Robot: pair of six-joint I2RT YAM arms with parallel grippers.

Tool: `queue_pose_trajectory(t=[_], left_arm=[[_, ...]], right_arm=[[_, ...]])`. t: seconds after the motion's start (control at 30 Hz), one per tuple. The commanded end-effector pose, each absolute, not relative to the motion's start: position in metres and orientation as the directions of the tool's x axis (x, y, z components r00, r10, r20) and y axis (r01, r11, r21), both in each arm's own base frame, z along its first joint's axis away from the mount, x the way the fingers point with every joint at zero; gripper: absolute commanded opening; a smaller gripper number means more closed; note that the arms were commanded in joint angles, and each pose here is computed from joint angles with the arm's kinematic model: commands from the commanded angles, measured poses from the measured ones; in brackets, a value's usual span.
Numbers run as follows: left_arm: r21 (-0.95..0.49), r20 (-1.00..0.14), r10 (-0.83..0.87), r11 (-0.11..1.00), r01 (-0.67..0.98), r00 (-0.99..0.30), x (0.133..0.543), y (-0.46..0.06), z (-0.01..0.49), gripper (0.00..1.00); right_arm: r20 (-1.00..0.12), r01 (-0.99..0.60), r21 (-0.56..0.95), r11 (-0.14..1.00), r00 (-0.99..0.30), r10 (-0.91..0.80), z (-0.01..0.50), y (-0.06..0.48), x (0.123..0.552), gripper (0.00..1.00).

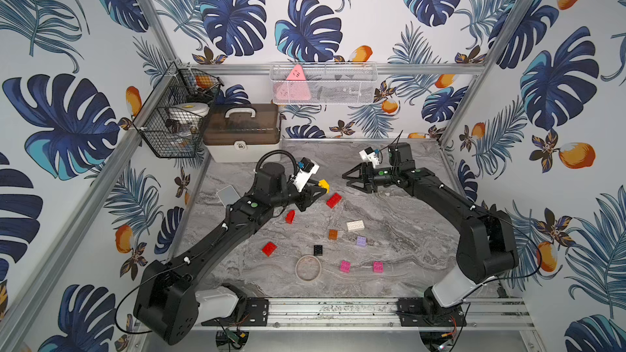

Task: Assemble the number 1 with lego
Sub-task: Pick up the lego brick from the center of the board.

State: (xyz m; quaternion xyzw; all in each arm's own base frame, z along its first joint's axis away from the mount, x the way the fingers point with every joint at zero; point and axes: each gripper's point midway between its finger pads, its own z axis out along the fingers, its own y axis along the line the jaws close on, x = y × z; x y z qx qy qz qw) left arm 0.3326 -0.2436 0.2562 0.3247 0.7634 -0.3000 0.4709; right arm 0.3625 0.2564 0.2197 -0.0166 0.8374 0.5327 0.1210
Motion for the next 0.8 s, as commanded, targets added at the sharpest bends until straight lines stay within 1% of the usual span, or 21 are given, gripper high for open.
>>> queue_pose_trajectory(t=[0.0,0.13,0.3,0.53,0.77], left_arm=[[-0.095,-0.781,0.376,0.718,0.689,-0.499,0.34,-0.231,0.211,0.2],[-0.032,-0.64,0.482,0.761,0.648,-0.598,0.353,-0.242,0.182,0.19],[-0.004,-0.515,0.541,0.773,0.634,-0.664,0.364,-0.261,0.155,0.19],[-0.001,-0.351,0.569,0.794,0.608,-0.744,0.378,-0.281,0.114,0.18],[-0.019,-0.269,0.572,0.801,0.598,-0.775,0.389,-0.292,0.095,0.16]], right_arm=[[-0.212,-0.096,0.751,0.653,-0.972,0.101,0.173,0.229,0.358,0.58],[-0.217,-0.066,0.645,0.761,-0.971,0.1,0.148,0.209,0.354,0.57],[-0.204,-0.042,0.55,0.834,-0.975,0.085,0.124,0.191,0.344,0.57],[-0.191,-0.015,0.52,0.854,-0.976,0.1,0.107,0.183,0.338,0.59],[-0.167,-0.024,0.533,0.846,-0.983,0.077,0.098,0.187,0.337,0.58]])
